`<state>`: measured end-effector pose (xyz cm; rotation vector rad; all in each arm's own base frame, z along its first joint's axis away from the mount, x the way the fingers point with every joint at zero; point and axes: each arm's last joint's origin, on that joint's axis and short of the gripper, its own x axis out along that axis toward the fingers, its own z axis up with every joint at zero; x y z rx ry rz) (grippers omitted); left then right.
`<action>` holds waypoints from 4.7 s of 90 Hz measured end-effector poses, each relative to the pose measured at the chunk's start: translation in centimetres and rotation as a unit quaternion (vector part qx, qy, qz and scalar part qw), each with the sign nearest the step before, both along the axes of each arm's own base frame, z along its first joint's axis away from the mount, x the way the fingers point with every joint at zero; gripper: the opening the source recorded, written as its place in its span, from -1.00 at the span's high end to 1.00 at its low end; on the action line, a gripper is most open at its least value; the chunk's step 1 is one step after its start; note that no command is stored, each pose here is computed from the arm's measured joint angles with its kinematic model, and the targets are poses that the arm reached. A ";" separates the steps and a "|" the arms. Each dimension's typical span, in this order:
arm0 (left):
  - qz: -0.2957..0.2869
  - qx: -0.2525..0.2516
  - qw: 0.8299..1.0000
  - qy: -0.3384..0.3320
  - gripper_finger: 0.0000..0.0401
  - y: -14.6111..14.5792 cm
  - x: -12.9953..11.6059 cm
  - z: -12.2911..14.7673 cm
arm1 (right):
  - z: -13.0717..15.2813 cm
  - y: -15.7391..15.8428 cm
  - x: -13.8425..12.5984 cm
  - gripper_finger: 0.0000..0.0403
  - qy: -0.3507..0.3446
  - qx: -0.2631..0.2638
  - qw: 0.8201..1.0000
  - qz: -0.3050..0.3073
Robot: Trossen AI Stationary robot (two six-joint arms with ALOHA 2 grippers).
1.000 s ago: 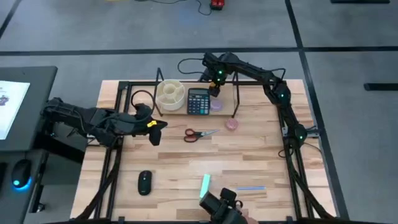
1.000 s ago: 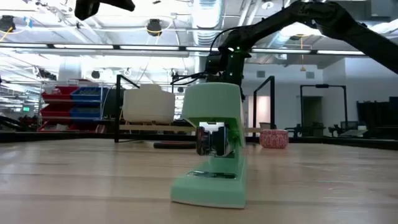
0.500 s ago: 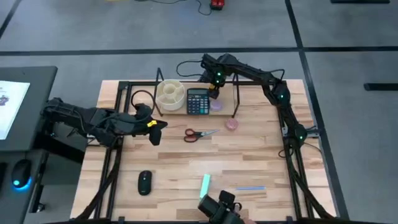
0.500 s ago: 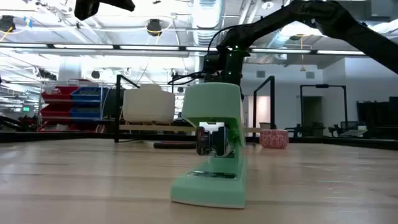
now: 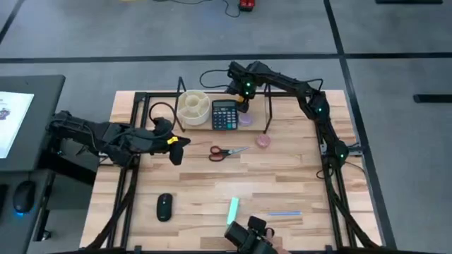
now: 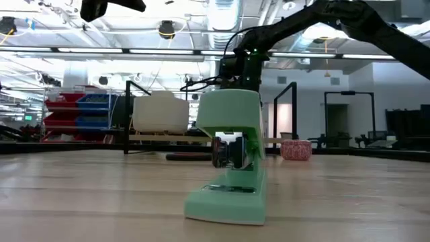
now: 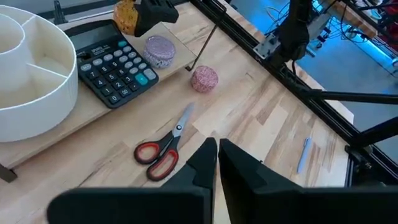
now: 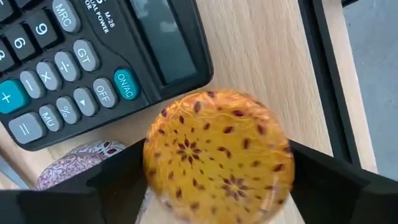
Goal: Stock shelves
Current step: Put the yellow scented candle on the shelf, then put the pink scented candle on the shelf
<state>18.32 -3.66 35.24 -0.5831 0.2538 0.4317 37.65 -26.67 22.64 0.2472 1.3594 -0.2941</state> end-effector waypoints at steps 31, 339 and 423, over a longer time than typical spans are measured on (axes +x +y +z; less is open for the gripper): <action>-0.003 -0.001 1.000 0.000 1.00 0.0 0.0 0.0 | 0.7 0.1 0.1 -0.88 -0.005 -0.020 1.000 -0.008; -0.138 0.019 0.990 0.036 1.00 -0.7 0.0 -0.2 | -7.7 19.4 -6.4 -0.71 0.008 0.003 0.854 -0.520; -0.138 0.020 0.990 0.035 1.00 -0.7 0.0 -0.2 | -7.5 19.4 -5.9 -0.45 -0.021 0.010 0.857 -0.515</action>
